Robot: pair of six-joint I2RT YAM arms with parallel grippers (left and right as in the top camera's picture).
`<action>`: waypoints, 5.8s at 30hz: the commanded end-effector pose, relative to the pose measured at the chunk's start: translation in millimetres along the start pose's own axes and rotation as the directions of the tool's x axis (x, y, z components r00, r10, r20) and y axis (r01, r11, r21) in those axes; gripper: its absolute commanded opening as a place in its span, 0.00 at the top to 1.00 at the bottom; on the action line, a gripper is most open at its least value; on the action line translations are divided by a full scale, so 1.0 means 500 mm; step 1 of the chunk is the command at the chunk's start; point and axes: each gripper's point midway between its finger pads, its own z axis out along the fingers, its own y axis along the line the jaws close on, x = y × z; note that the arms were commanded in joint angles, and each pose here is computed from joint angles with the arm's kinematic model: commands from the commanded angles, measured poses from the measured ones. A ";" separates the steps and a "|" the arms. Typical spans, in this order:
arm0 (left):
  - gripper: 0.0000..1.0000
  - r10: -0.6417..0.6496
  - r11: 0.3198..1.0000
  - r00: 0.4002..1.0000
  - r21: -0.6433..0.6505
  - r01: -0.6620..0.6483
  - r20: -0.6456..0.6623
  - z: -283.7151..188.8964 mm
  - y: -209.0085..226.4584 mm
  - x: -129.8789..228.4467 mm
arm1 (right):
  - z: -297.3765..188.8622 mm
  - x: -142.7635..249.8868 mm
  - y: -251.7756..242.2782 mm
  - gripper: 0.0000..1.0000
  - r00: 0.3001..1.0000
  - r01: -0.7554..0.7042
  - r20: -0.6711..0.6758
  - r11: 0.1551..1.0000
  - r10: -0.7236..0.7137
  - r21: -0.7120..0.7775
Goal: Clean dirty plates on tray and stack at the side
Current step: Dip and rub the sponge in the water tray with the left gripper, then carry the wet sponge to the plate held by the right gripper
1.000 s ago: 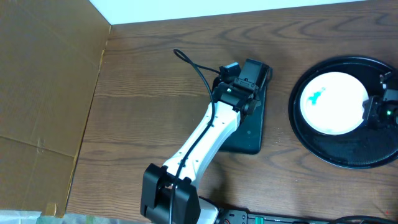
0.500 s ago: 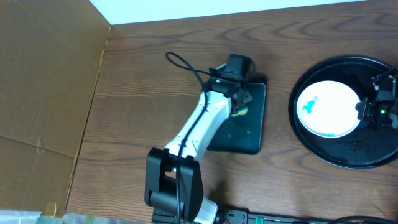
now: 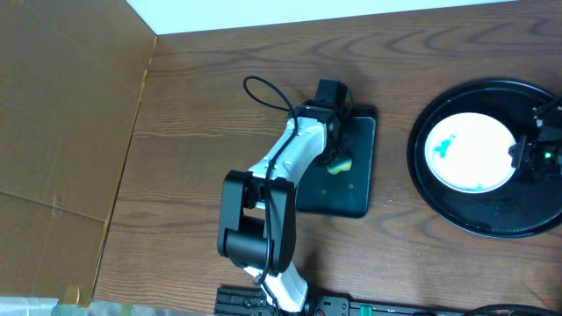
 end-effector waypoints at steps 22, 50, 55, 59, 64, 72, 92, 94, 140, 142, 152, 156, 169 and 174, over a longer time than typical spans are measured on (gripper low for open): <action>0.68 0.039 0.998 0.998 -0.038 -0.041 -0.054 0.064 0.007 0.019 | 0.003 0.007 -0.028 0.99 0.998 0.064 -0.032 0.995 -0.062 0.078; 0.48 0.133 0.991 0.990 -0.002 -0.133 0.056 -0.010 -0.001 -0.023 | 0.005 0.008 -0.025 0.99 0.997 0.070 -0.034 0.995 -0.068 0.078; 0.58 0.136 0.991 0.990 -0.015 -0.135 0.036 0.007 0.003 -0.016 | 0.005 0.008 -0.025 0.99 0.997 0.070 -0.034 0.995 -0.067 0.078; 0.63 0.138 0.990 0.990 -0.026 -0.138 0.013 0.023 0.006 -0.008 | 0.005 0.008 -0.025 0.99 0.997 0.070 -0.034 0.995 -0.067 0.078; 0.67 0.139 0.990 0.990 -0.027 -0.138 0.011 0.025 0.006 -0.008 | 0.005 0.008 -0.025 0.99 0.997 0.070 -0.034 0.995 -0.068 0.078; 0.71 0.142 0.989 0.990 -0.035 -0.142 -0.001 0.041 0.017 0.009 | 0.005 0.008 -0.025 0.99 0.997 0.070 -0.033 0.995 -0.068 0.078; 0.93 0.145 0.989 0.986 0.020 -0.147 0.084 -0.003 0.008 -0.008 | 0.005 0.008 -0.025 0.99 0.997 0.070 -0.034 0.994 -0.068 0.078; 0.93 0.142 0.989 0.985 0.030 -0.145 0.100 -0.015 0.005 -0.013 | 0.005 0.008 -0.025 0.99 0.997 0.070 -0.033 0.995 -0.068 0.078; 0.93 0.253 0.939 0.942 0.176 -0.294 0.221 -0.132 -0.042 0.004 | 0.006 0.024 0.024 0.99 0.957 0.281 -0.050 0.957 -0.285 -0.073; 0.93 0.253 0.938 0.940 0.181 -0.296 0.227 -0.137 -0.044 0.004 | 0.006 0.024 0.024 0.99 0.957 0.281 -0.050 0.957 -0.285 -0.073; 0.93 0.262 0.922 0.927 0.214 -0.323 0.269 -0.175 -0.067 0.015 | 0.007 0.017 0.012 0.99 0.971 0.232 -0.047 0.972 -0.233 -0.031; 0.93 0.276 0.914 0.922 0.222 -0.339 0.271 -0.177 -0.078 0.024 | 0.007 0.016 0.007 0.99 0.975 0.215 -0.048 0.977 -0.215 -0.016; 0.93 0.289 0.945 0.908 0.060 -0.321 0.303 -0.149 -0.033 -0.001 | 0.007 0.015 0.008 0.99 0.975 0.216 -0.045 0.976 -0.217 -0.016; 0.93 0.301 0.945 0.914 0.043 -0.324 0.273 -0.123 -0.032 0.004 | 0.007 0.015 0.008 0.99 0.975 0.216 -0.045 0.976 -0.216 -0.016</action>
